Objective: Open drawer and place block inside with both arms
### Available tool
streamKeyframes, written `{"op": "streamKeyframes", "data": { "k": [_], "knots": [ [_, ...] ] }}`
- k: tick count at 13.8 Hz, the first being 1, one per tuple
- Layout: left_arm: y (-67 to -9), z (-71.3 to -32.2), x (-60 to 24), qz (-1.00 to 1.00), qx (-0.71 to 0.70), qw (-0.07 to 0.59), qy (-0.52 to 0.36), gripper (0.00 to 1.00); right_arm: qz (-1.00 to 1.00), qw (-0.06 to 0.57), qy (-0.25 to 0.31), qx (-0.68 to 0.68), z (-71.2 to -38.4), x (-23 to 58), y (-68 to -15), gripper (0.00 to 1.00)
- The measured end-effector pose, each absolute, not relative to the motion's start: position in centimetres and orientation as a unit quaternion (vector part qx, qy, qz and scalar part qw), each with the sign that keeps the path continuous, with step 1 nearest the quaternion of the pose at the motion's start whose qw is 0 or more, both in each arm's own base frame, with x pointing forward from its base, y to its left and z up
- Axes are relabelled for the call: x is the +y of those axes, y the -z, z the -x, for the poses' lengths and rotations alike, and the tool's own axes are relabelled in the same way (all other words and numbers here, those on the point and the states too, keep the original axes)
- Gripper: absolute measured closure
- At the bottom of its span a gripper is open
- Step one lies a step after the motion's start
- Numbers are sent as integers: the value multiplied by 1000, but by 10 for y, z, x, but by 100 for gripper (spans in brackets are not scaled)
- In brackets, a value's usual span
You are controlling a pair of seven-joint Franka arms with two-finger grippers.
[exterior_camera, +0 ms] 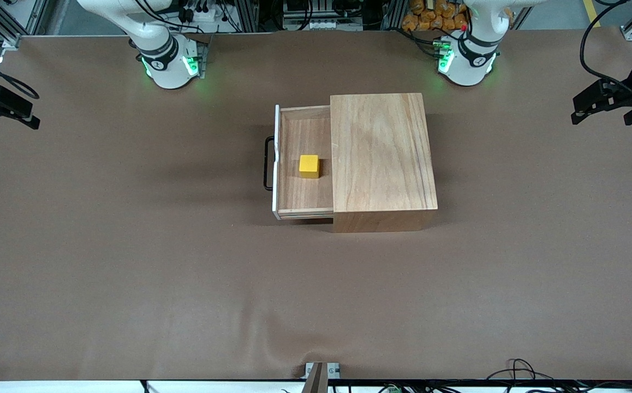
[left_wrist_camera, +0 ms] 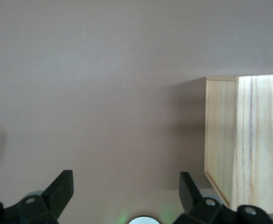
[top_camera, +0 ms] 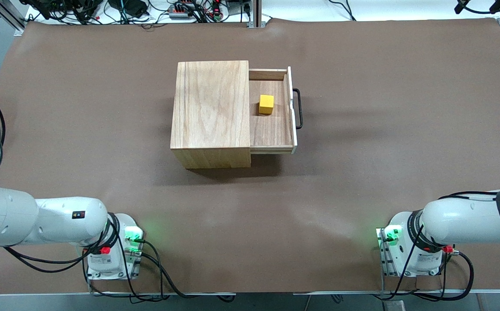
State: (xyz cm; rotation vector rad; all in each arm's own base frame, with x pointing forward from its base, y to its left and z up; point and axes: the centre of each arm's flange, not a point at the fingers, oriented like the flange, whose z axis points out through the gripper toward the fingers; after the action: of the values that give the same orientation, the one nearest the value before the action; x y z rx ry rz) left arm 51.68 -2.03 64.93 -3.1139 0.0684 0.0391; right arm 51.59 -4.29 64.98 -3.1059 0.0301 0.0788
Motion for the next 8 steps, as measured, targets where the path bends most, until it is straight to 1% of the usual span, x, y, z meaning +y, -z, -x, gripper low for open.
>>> {"op": "streamKeyframes", "data": {
  "k": [4,8],
  "knots": [
    [-649,-517,-22,1000,23,13,-13,0,999,15,-35,26,-511,-35,-652,0],
    [-651,-516,-22,1000,23,14,-11,0,999,14,-34,33,-508,-35,-655,0]
  ]
}}
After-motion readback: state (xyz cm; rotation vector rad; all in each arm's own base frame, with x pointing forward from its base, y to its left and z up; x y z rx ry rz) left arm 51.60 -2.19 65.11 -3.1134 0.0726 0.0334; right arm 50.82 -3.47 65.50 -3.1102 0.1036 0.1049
